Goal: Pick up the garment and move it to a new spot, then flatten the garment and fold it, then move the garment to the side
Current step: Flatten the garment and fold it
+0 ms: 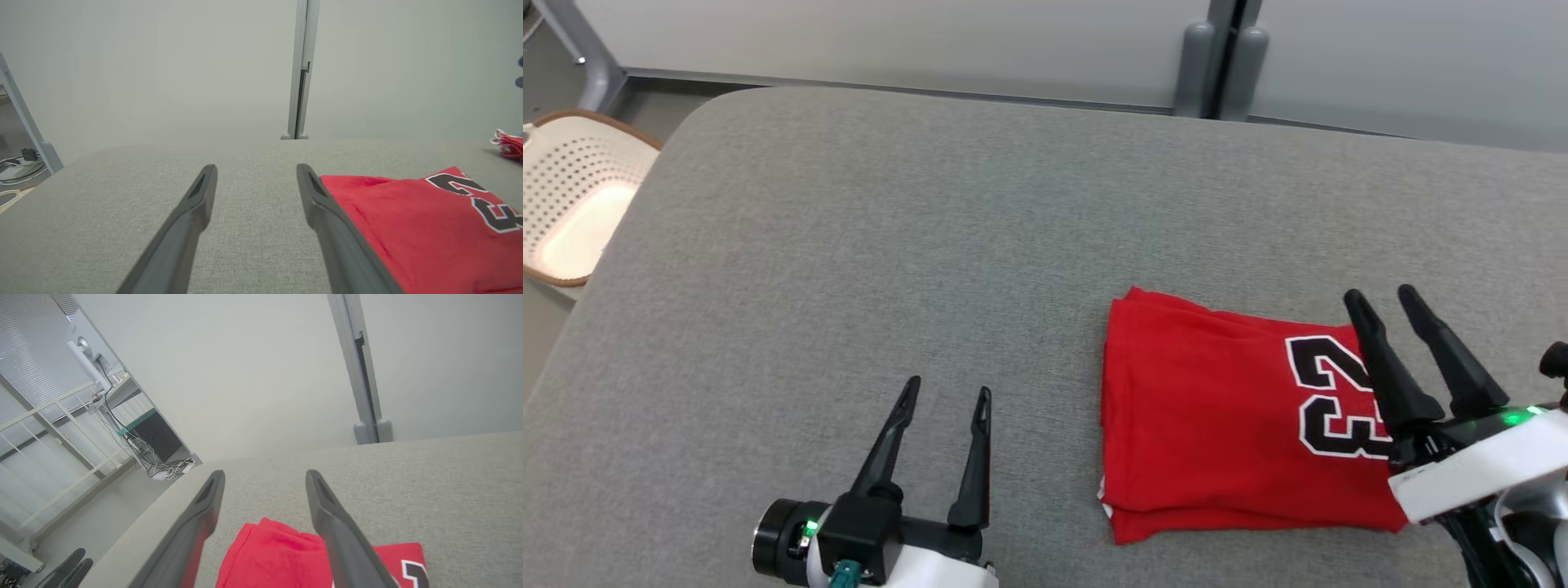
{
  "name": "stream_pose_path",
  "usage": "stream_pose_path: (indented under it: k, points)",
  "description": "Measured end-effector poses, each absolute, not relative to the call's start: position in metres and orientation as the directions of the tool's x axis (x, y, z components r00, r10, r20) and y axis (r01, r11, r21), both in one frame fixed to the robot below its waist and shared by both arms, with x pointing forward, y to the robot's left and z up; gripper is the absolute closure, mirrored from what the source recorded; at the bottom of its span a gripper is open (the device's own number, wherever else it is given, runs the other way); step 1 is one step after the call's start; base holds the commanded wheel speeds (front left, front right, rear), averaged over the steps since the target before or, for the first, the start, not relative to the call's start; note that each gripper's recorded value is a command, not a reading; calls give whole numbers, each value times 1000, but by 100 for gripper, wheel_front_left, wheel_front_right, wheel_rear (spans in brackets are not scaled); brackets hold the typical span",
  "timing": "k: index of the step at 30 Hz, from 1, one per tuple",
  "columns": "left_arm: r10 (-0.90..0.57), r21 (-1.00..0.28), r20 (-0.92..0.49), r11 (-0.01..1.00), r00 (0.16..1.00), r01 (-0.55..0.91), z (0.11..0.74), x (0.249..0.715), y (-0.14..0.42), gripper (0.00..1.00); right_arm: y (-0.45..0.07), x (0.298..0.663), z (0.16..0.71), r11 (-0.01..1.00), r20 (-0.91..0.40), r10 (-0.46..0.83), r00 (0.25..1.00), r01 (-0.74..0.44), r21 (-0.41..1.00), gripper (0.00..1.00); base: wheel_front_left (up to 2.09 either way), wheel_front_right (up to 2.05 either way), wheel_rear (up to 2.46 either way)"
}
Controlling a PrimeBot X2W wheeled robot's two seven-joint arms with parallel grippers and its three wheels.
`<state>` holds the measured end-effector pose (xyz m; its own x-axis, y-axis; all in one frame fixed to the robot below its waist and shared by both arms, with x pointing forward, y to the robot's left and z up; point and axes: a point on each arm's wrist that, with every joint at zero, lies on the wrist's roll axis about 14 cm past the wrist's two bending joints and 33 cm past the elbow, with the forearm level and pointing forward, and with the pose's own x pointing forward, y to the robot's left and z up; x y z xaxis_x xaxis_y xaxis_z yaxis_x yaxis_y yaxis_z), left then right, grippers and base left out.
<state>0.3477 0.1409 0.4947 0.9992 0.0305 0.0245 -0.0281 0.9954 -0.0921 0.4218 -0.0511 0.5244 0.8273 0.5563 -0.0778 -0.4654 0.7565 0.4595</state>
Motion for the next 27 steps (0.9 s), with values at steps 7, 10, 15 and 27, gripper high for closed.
stream_pose_path:
  k: [7,10,15,27]
  points:
    - [26,-185,49,983,998,-16,503,360,138,0,-116,421,523,869,33,379,925,-368,331,0,0,0,0]
    - [13,-211,29,977,999,-7,497,357,135,0,-138,411,508,918,43,331,943,-332,218,0,0,0,0]
    - [12,-200,55,980,998,-1,505,350,137,0,-153,392,483,953,-11,296,955,-294,78,0,0,0,0]
    - [-17,-99,89,995,996,25,511,323,137,0,-152,339,473,976,-20,194,981,-191,106,0,0,0,0]
